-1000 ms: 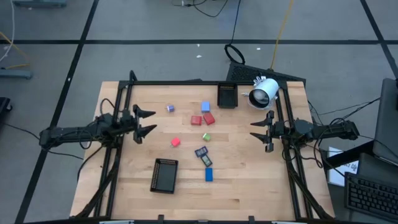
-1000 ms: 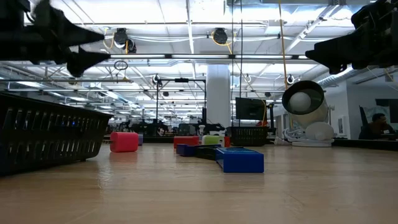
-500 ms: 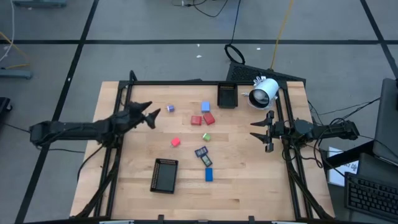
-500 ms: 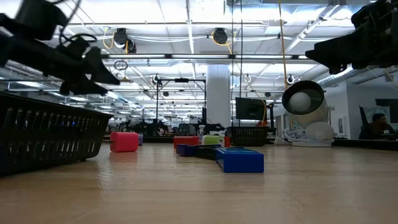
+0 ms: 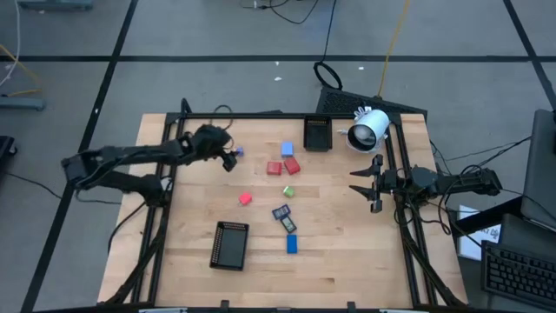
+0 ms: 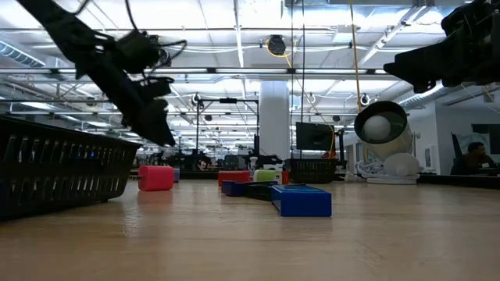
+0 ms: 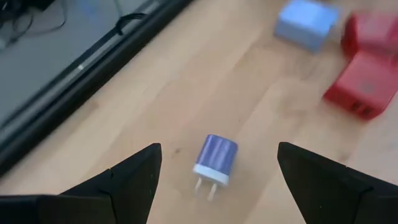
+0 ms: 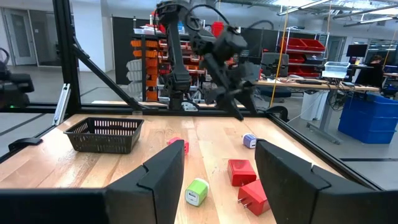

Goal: Pick & Place Office items
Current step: Put the purple charger adapter into the top black basket

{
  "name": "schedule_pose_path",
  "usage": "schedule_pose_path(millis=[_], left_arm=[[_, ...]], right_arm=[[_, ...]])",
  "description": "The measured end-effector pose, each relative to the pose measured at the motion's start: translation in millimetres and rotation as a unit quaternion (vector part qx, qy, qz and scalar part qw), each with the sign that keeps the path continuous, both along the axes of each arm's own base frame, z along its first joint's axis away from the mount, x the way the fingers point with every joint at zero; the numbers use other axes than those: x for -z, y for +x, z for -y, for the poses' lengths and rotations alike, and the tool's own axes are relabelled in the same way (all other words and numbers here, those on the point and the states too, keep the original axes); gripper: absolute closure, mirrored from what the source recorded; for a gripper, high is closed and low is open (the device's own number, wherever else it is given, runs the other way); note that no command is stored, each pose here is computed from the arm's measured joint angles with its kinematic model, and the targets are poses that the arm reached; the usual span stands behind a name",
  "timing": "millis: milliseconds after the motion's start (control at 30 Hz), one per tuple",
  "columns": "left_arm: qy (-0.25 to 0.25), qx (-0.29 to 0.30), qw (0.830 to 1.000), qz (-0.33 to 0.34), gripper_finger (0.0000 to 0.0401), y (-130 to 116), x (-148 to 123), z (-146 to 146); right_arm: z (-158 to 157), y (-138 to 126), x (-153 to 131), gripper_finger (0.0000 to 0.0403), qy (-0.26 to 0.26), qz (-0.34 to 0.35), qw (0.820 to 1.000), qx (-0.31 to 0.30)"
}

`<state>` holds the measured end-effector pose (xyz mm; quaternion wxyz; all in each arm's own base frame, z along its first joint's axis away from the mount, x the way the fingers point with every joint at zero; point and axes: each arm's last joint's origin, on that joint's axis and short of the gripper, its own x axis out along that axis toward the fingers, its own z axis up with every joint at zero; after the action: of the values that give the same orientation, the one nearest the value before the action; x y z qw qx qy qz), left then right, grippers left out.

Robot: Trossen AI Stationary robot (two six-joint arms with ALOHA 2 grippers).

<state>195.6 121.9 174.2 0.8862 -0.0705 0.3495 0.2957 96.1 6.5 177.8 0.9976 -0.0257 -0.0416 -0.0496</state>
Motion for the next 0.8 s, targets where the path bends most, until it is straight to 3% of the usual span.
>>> schedule_pose_path(millis=[100, 200, 567, 667, 800], left_arm=[[0.006, 0.034, 0.999, -0.038, 0.0078, 10, 11, -10], [-0.024, 0.057, 0.996, -0.059, 0.0078, 16, 26, -15], [-0.058, 0.067, 0.990, -0.106, 0.0079, 19, 56, -24], [-0.053, 0.078, 0.989, -0.110, 0.0098, 20, 56, -24], [-0.055, 0.089, 0.988, -0.109, 0.0153, 20, 56, -23]], right_arm=[[0, 0, 0, 0.0215, 0.000, 0.000, 1.000, 0.000], [0, 0, 0, 0.0216, 0.000, 0.000, 1.000, 0.000], [0, 0, 0, 0.0216, 0.000, 0.000, 1.000, 0.000], [0, 0, 0, 0.0215, 0.000, 0.000, 1.000, 0.000], [0, 0, 0, 0.0216, 0.000, 0.000, 1.000, 0.000]])
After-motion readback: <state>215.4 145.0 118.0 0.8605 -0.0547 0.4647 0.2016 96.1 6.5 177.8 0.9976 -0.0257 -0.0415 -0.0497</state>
